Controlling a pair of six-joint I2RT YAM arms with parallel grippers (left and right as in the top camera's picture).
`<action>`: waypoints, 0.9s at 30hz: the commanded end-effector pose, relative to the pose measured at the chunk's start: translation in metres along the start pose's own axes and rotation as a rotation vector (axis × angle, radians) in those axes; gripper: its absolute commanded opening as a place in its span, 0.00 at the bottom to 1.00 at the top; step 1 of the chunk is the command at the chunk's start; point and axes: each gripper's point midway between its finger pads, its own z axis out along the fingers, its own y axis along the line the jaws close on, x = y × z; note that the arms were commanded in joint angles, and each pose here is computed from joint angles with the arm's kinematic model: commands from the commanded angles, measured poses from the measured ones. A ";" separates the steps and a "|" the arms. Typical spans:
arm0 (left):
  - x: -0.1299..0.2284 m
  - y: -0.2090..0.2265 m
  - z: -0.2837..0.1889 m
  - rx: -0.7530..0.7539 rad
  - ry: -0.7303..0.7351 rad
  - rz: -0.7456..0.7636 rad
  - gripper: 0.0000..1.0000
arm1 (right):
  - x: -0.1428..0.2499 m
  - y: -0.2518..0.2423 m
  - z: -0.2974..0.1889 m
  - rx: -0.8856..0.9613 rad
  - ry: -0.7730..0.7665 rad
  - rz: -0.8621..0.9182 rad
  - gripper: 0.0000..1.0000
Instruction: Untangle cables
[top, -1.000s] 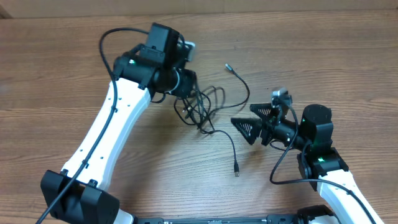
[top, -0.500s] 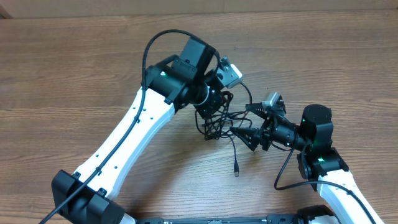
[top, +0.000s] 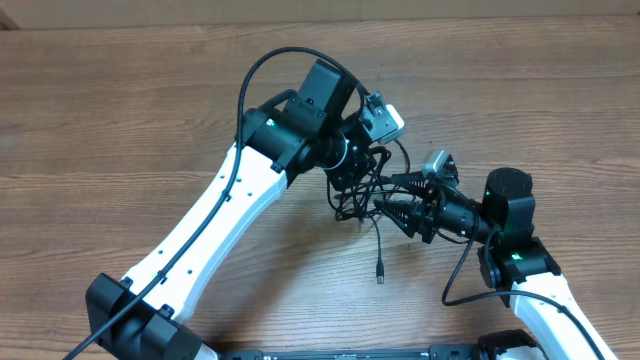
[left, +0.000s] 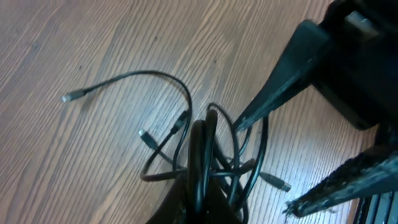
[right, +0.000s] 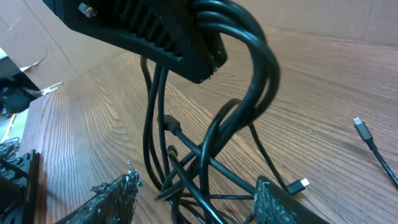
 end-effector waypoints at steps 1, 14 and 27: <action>-0.016 -0.014 -0.004 0.047 -0.054 0.034 0.04 | -0.006 0.002 -0.002 -0.007 -0.013 -0.018 0.57; -0.022 -0.022 -0.005 0.090 -0.081 0.042 0.04 | -0.006 0.002 -0.002 -0.007 -0.013 -0.019 0.28; -0.029 -0.032 -0.007 0.152 -0.119 0.044 0.04 | -0.006 0.002 -0.002 -0.006 -0.014 -0.019 0.28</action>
